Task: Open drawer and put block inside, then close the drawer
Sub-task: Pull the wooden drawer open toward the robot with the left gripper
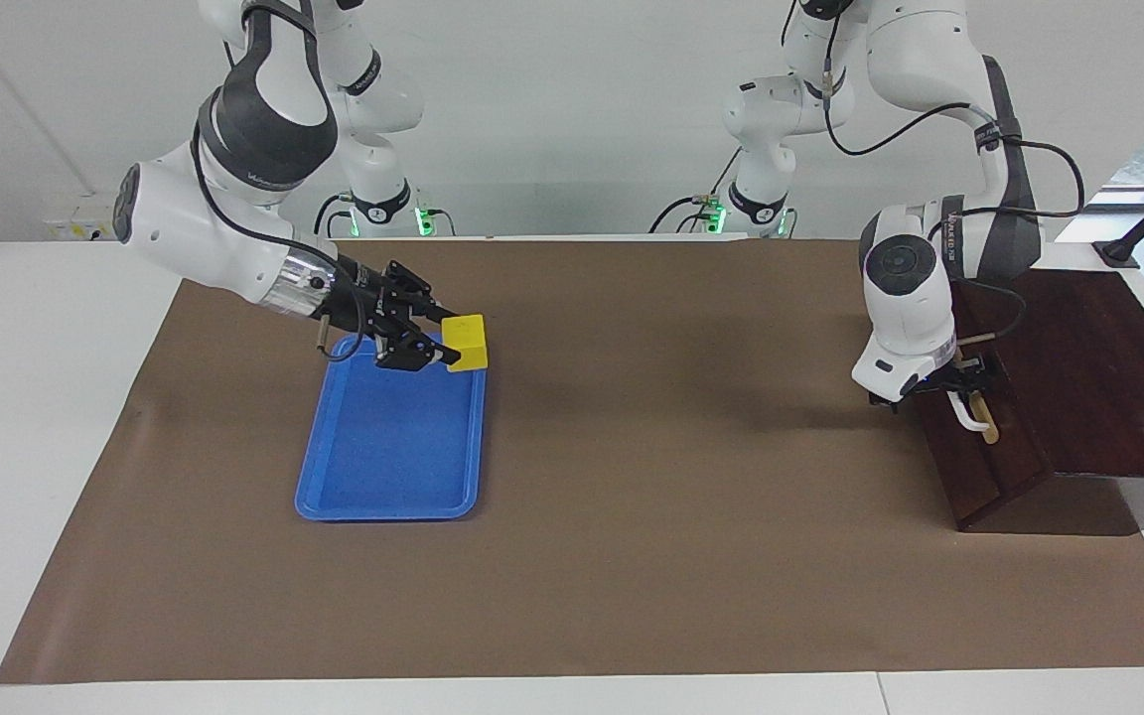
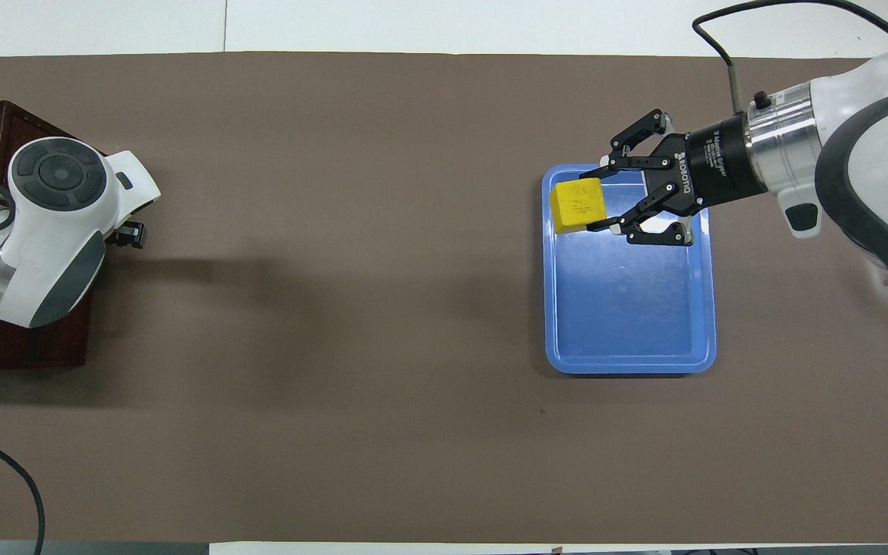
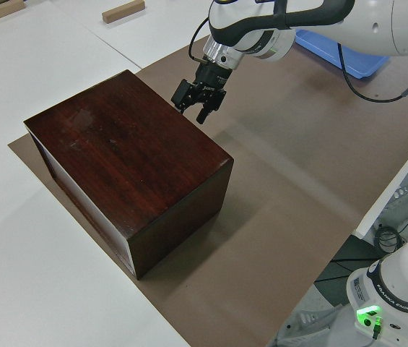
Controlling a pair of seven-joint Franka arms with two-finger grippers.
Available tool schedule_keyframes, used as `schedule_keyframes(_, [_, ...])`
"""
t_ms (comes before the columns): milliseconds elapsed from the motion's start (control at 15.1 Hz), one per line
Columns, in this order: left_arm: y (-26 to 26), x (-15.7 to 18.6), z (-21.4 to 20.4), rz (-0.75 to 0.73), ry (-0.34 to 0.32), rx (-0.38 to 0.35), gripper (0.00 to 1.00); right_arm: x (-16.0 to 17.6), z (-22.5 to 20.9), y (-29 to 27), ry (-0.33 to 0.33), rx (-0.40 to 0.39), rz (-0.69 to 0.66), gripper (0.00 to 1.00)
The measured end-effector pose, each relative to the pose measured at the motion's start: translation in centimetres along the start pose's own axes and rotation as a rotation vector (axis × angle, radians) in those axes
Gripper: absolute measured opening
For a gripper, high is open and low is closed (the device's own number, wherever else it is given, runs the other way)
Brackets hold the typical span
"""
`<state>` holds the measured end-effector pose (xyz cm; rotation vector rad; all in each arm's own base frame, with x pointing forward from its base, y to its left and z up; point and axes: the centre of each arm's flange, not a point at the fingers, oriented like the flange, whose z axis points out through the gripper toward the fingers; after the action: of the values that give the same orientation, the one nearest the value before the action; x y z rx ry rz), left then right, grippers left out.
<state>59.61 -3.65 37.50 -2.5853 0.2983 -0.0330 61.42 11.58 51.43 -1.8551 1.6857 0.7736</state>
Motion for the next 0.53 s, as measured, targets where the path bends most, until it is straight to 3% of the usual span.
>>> schedule_keyframes(529, [3.7, 0.2, -3.0, 0.001, 0.017, -0.077, 1.0, 0.0, 0.0, 0.0, 0.0, 0.001, -0.001, 0.55])
